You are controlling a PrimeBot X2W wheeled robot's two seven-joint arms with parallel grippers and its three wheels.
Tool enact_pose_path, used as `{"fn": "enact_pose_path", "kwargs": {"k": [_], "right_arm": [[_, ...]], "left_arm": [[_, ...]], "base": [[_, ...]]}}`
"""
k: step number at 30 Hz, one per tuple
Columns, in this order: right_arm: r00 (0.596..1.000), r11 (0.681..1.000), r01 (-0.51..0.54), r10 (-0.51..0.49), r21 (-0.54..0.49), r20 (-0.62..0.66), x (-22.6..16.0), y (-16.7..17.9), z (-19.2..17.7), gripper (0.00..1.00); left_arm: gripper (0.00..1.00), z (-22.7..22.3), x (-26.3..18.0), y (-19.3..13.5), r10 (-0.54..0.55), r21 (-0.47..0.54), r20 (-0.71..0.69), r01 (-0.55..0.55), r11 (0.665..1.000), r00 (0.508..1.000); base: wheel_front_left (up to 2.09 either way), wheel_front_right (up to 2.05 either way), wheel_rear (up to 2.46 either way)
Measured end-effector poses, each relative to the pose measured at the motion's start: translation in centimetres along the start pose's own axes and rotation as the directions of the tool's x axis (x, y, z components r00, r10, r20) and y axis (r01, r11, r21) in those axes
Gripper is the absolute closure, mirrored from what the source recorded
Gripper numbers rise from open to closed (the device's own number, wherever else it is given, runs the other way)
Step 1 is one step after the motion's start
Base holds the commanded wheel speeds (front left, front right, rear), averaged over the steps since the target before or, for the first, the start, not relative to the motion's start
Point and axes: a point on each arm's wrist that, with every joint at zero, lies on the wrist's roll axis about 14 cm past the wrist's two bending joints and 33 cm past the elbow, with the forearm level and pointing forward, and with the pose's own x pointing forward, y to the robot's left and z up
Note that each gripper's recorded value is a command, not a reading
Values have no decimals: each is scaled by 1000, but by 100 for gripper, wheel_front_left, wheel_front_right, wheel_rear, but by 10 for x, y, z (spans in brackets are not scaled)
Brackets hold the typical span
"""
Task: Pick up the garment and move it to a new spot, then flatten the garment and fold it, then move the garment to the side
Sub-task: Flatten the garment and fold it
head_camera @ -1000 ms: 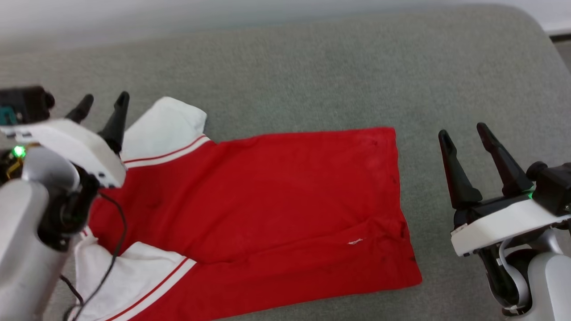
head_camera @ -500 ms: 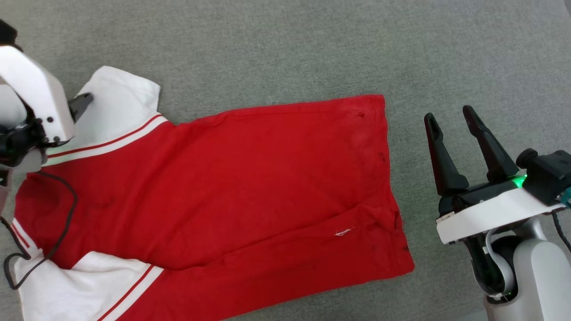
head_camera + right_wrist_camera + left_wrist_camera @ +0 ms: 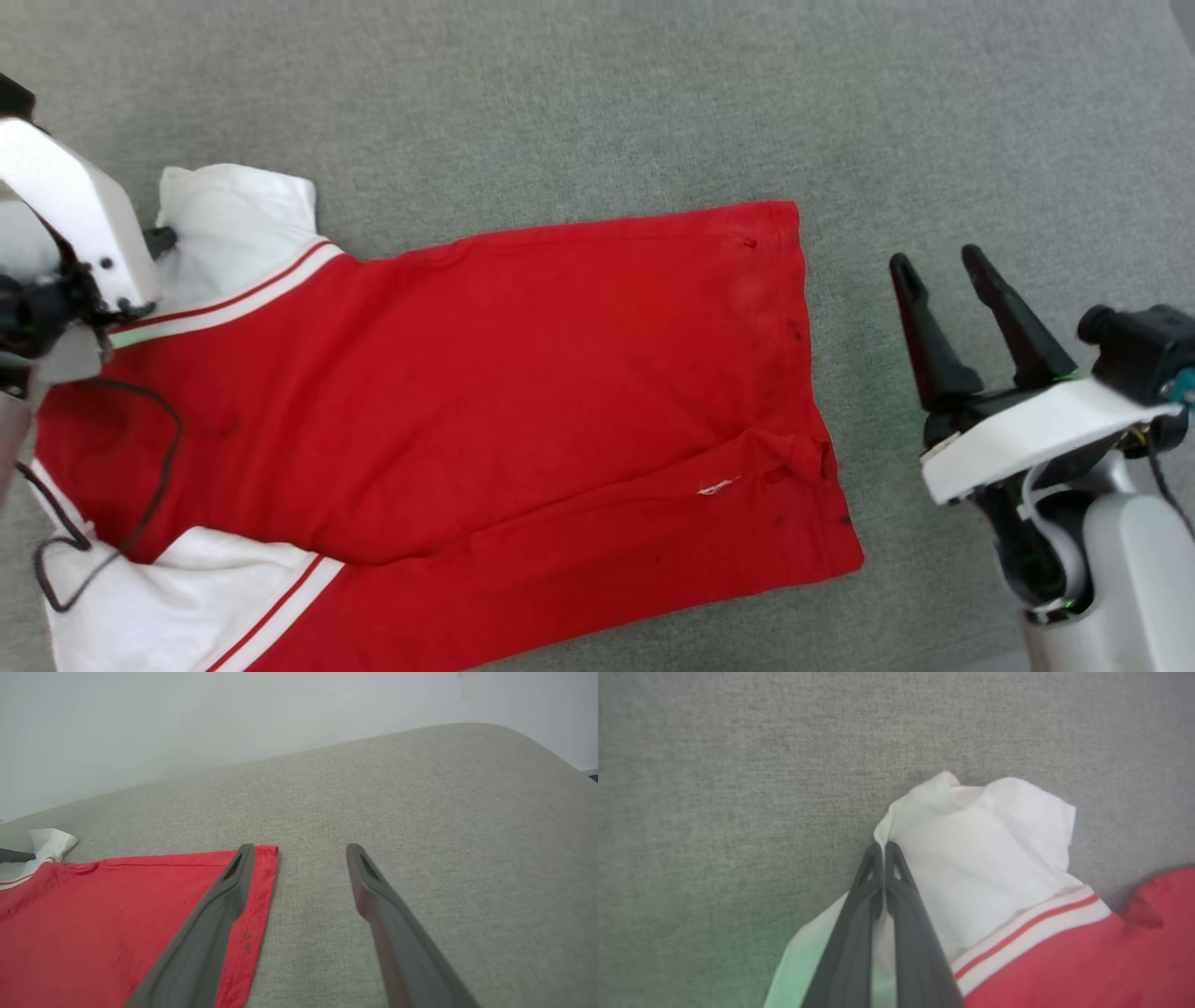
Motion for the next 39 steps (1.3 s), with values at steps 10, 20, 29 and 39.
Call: {"fn": "enact_pose_path", "kwargs": {"k": [10, 20, 29, 39], "right_arm": [[940, 997, -3, 31, 82, -340, 18, -16, -30, 0], [805, 994, -85, 109, 69, -583, 61, 12, -52, 0], [659, 991, -131, 117, 41, -743, 83, 30, -87, 73], [670, 980, -196, 114, -28, -734, 87, 37, -75, 100]], "left_arm": [[100, 21, -39, -10, -16, 59, 209, 4, 998, 978], [100, 43, -78, -16, -29, 182, 356, -38, 983, 934], [100, 33, -75, -8, -26, 185, 362, -44, 982, 932], [100, 34, -86, -1, -19, 159, 417, -52, 986, 909]], "base": [[0, 0, 0], [0, 0, 0], [0, 0, 0], [0, 0, 0]]}}
